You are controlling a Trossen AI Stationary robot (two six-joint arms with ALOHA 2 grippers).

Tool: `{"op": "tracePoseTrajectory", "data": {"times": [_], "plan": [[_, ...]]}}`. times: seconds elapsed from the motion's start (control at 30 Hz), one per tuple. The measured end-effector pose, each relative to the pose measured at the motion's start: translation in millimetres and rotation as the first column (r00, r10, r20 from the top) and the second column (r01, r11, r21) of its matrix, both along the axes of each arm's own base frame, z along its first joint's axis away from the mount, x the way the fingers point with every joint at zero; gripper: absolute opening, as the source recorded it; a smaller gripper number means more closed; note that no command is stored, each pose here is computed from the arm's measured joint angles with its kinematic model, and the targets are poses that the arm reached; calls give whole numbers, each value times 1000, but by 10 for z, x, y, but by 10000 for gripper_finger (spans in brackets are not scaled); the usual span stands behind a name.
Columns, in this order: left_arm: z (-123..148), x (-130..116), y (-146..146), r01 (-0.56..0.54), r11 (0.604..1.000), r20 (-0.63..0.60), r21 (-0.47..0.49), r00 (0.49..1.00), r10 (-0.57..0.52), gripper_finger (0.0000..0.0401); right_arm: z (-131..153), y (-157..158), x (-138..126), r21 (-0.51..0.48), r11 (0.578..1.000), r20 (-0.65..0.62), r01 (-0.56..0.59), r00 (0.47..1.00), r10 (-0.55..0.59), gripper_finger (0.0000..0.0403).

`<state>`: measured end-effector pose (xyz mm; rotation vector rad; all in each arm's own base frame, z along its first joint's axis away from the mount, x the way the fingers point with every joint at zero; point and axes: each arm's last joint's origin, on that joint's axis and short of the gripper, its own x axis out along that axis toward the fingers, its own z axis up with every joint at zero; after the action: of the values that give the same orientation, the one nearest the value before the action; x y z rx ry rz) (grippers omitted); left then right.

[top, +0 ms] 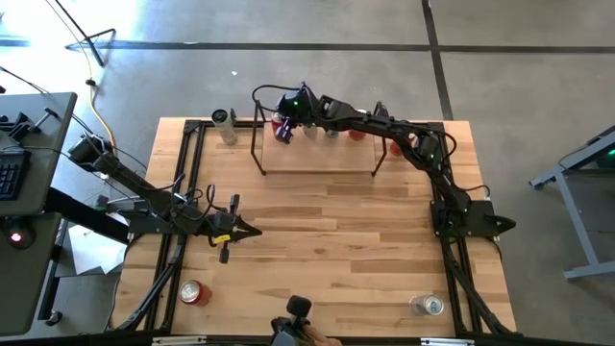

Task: Place canned beverage on shelf
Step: Put the right red black soda can on the shelf, then put the red soda can on the shelf aligned with the other red soda can

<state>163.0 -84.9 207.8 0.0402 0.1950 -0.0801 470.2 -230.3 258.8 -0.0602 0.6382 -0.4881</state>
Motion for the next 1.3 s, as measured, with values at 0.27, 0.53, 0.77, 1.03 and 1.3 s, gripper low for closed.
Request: {"op": "tracePoseTrajectory", "data": {"times": [0.27,0.53,0.77,1.03,1.3], "plan": [[0,0,0,0,1000,0,0,1000,0,0,17,-2,-6,6,1000,-2,11,1000,-11,0],[-3,-1,1,-2,1000,-4,-8,1000,2,0,250,5,-19,1,1000,-11,7,1000,-7,0],[-3,-1,1,-2,1000,-4,-8,1000,2,0,570,159,24,-60,998,16,-11,1000,12,0],[-27,-6,4,-2,1000,-25,5,1000,2,0,722,555,98,-132,987,-4,-96,995,96,0],[-32,-7,4,2,1000,-29,17,1000,-2,0,180,990,141,-164,973,77,-162,981,177,0]]}}
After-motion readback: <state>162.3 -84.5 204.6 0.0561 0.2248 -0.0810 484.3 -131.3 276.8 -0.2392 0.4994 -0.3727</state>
